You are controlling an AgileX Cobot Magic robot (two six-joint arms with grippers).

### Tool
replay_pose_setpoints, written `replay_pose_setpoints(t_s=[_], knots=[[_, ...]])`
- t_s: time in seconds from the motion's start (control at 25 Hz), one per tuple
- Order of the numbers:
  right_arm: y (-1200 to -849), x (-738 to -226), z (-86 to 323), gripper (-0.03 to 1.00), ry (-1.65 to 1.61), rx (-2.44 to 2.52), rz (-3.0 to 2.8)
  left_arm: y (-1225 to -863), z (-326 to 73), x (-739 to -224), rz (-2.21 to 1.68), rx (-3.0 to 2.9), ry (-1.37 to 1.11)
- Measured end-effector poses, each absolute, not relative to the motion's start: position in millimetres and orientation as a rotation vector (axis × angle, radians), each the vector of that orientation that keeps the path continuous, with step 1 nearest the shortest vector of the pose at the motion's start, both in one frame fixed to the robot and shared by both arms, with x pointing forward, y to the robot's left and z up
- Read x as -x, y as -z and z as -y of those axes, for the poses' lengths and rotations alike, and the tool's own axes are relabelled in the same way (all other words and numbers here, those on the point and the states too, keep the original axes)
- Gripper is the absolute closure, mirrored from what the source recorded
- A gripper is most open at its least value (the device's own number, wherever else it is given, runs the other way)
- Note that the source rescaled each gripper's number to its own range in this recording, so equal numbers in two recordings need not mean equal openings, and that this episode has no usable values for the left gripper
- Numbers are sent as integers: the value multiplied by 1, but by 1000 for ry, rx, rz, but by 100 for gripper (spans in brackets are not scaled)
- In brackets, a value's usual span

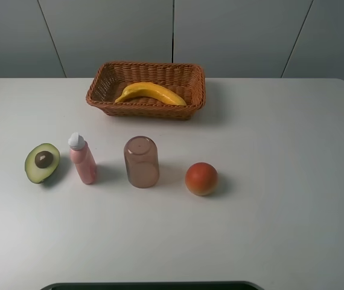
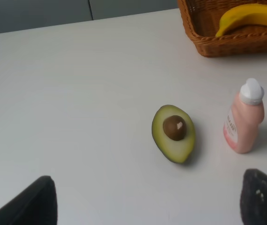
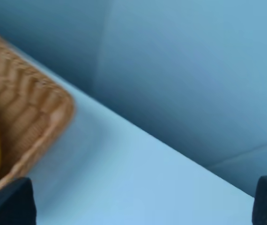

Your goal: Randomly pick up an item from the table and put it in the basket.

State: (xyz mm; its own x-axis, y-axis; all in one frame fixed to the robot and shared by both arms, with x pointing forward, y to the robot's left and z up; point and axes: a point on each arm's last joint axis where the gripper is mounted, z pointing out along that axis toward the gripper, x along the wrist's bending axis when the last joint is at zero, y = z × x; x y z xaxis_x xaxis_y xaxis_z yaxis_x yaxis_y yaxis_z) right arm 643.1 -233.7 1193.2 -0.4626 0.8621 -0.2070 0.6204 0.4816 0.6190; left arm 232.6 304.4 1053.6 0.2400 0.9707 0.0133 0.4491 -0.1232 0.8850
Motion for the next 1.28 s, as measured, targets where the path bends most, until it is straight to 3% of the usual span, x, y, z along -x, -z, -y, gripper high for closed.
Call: replay_pose_setpoints(t_s=[0.24, 0.44, 0.84, 1.28], knots=[[-1238, -578, 311, -3, -661, -1392, -2018, -1054, -304, -233, -1326, -1708, -816], [-1240, -498, 344, -3, -586, -1518, -1913, -1054, -304, -233, -1321, -1713, -820], [-1203, -349, 310, -3, -709, -1405, -1759, -1054, -304, -233, -1321, -1713, -820], [-1144, -279, 294, -3, -739, -1398, -1804, -1054, -304, -233, -1321, -1713, -820]])
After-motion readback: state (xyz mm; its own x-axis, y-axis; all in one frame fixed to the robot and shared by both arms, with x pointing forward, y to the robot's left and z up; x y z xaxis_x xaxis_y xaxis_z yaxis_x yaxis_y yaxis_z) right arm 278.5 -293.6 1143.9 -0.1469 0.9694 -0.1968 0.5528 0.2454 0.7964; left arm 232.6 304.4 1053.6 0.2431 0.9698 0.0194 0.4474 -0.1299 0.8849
